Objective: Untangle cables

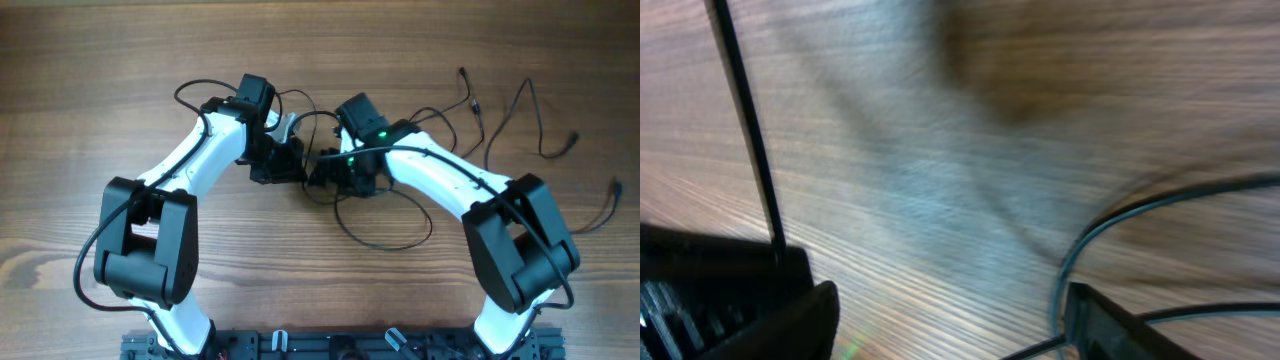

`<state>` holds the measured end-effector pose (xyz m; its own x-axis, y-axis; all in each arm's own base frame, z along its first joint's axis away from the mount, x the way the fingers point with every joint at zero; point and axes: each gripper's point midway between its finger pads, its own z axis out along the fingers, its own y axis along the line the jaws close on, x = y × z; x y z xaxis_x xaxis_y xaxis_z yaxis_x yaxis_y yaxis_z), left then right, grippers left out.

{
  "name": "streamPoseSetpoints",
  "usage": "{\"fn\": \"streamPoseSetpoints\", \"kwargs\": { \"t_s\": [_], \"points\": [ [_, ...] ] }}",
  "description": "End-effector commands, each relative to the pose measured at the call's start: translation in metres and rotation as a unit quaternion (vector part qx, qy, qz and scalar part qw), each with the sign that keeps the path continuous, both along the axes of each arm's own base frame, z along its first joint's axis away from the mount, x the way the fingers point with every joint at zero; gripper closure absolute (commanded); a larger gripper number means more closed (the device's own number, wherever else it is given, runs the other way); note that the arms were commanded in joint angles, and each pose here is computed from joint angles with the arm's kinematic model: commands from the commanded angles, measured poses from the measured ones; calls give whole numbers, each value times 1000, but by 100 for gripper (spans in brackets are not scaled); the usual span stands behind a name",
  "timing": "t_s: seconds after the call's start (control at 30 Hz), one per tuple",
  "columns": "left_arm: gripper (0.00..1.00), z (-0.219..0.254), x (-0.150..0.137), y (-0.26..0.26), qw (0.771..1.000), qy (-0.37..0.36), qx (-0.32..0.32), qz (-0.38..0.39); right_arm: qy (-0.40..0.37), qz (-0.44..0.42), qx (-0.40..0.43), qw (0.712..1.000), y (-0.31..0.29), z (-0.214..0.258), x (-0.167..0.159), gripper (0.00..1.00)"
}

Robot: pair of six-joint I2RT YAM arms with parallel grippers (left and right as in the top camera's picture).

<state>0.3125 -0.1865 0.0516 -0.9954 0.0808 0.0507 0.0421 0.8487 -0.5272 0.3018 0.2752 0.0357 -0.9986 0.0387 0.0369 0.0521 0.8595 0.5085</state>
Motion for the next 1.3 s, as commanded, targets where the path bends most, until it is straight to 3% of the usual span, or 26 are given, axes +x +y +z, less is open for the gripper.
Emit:
{"fn": "streamPoseSetpoints", "kwargs": {
  "t_s": [0.0, 0.07, 0.17, 0.23, 0.4, 0.57, 0.67, 0.7, 0.73, 0.83, 1.03, 1.17, 1.27],
  "points": [
    [96, 6, -7, -9, 997, -16, -33, -63, 82, -107, -16, 991, -34, 4, 1, 15],
    [96, 6, -4, -10, 997, -24, -35, -63, 123, -148, -35, 981, -40, 0, -10, 0],
    [96, 6, 6, -12, 996, -49, -39, -65, 160, -223, -80, 958, -43, -21, -29, 0],
    [96, 6, 6, -12, 996, -48, -39, -65, 125, -248, -80, 957, -40, -36, -22, 0],
    [96, 1, -9, -3, 998, -13, -14, -63, -19, -159, 46, 986, -1, -13, 33, 4],
    [96, 1, -13, -4, 998, -5, -12, -67, -31, -134, 112, 984, 19, 6, 40, 4],
    [96, -1, -13, -2, 997, -9, 1, -70, -56, -102, 109, 987, 16, 6, 42, 15],
    [93, -6, -10, 6, 997, -15, 28, -68, -68, -85, 101, 989, 10, 4, 43, 8],
    [83, -10, -7, 14, 997, -16, 57, -57, -70, -73, 87, 991, -1, 0, 43, 4],
    [44, -11, -4, 20, 996, -17, 77, -42, -66, -49, 93, 992, -19, -1, 43, 4],
    [35, 54, 37, 31, 994, -84, 63, 1, -95, -20, 114, 989, -11, 13, 50, 12],
    [32, 80, 67, 88, 975, -63, 69, 199, -116, 2, 83, 990, 2, 25, 53, 11],
    [0, 77, 72, 124, 955, -32, 69, 285, -139, 17, 3, 990, 9, 39, 54, 1]
  ]
}}
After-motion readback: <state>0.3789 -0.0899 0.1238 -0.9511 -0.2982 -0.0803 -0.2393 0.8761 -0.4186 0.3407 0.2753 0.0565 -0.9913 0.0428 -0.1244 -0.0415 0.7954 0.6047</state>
